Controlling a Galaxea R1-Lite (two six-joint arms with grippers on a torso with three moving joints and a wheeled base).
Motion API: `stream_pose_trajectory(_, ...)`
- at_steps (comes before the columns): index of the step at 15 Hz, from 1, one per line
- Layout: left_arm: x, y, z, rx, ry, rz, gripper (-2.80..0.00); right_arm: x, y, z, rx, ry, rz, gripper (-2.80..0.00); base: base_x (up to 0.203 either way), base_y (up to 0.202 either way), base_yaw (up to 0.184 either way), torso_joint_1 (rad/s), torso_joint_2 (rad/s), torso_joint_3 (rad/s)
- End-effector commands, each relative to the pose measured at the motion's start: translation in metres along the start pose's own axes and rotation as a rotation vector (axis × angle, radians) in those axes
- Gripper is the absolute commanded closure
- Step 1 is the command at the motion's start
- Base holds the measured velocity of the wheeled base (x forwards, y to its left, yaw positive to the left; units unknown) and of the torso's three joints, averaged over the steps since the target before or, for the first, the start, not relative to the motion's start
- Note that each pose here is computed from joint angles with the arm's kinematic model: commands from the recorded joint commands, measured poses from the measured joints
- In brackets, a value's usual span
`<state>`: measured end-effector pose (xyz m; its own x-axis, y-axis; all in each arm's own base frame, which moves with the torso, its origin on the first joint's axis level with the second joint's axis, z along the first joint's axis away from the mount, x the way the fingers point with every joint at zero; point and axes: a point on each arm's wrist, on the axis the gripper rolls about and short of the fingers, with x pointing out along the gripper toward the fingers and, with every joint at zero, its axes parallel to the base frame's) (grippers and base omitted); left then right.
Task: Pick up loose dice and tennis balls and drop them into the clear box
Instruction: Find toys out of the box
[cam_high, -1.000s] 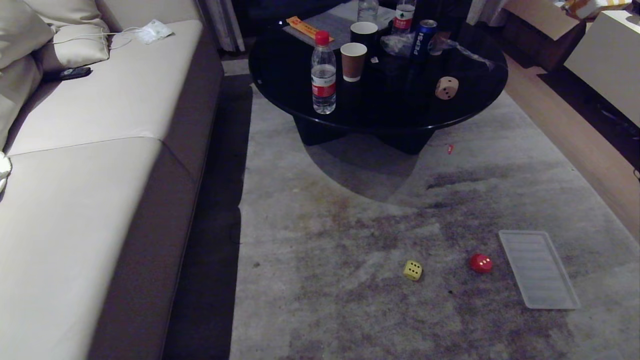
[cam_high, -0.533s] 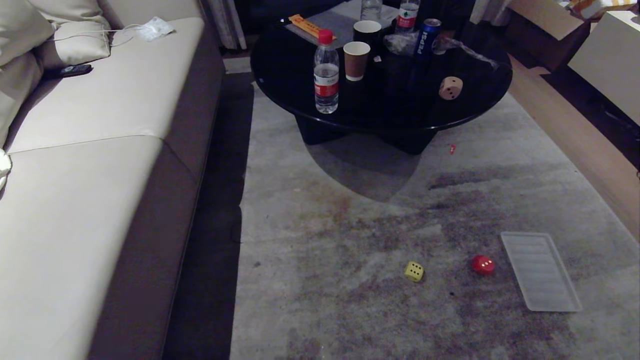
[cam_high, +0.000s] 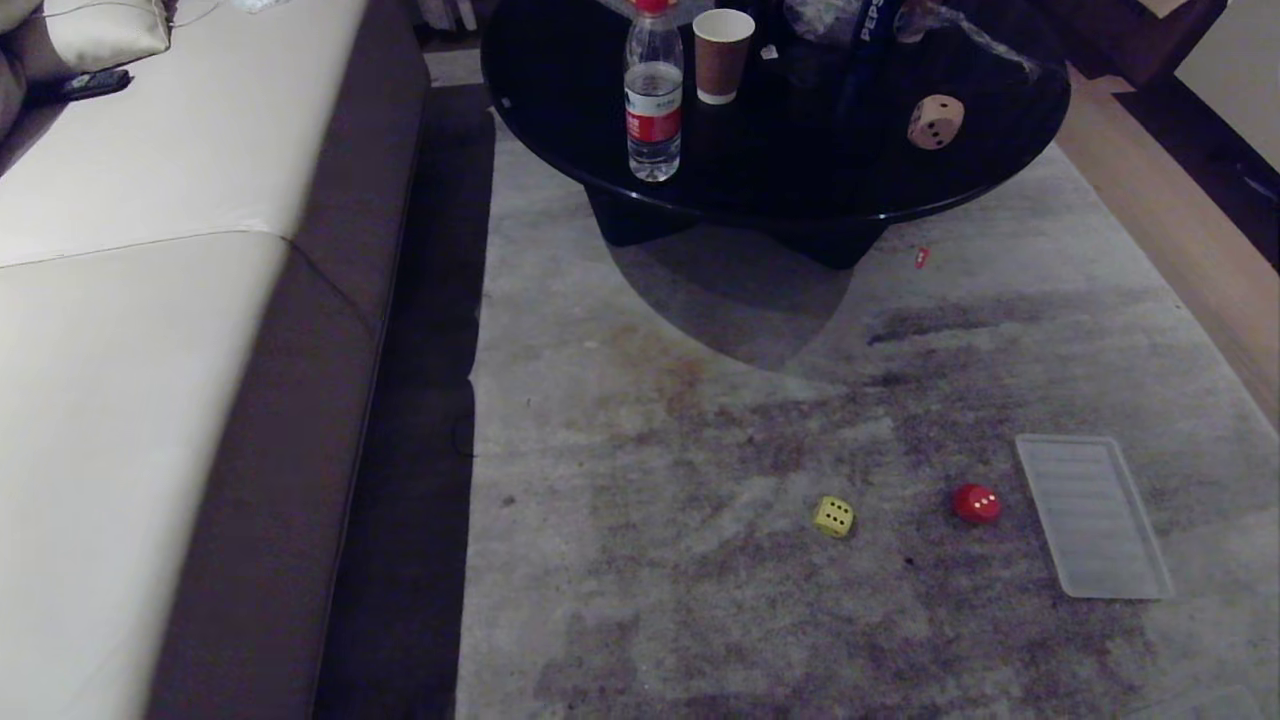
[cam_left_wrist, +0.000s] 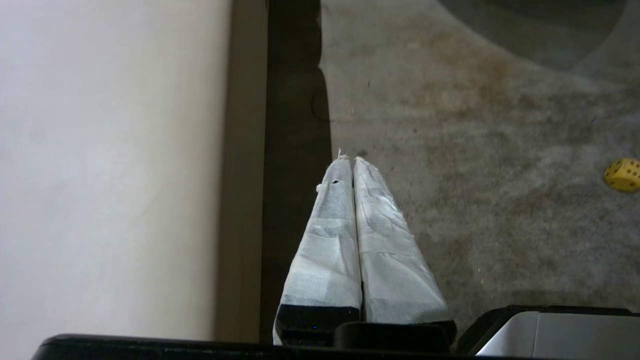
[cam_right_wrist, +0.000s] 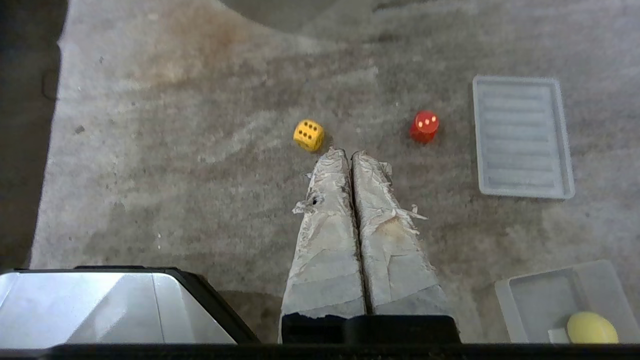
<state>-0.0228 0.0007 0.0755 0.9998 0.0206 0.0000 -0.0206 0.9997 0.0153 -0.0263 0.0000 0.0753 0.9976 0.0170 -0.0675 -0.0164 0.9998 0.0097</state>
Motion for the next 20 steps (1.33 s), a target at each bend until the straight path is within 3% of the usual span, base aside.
stream_pose_trajectory(1, 0.0002, 0.0000, -0.0004, -0.001, 0.003, 0.001, 0.00, 0.0001, 0.0000, 0.0000, 0.000, 0.002, 0.000, 0.00, 0.000, 0.000, 0.000, 0.002, 0.01, -0.200)
stream_pose_trajectory(20, 0.0002, 0.0000, -0.0004, -0.003, 0.003, 0.002, 0.00, 0.0001, 0.0000, 0.0000, 0.002, 0.002, -0.001, 0.00, 0.000, 0.000, 0.000, 0.002, 0.00, -0.198)
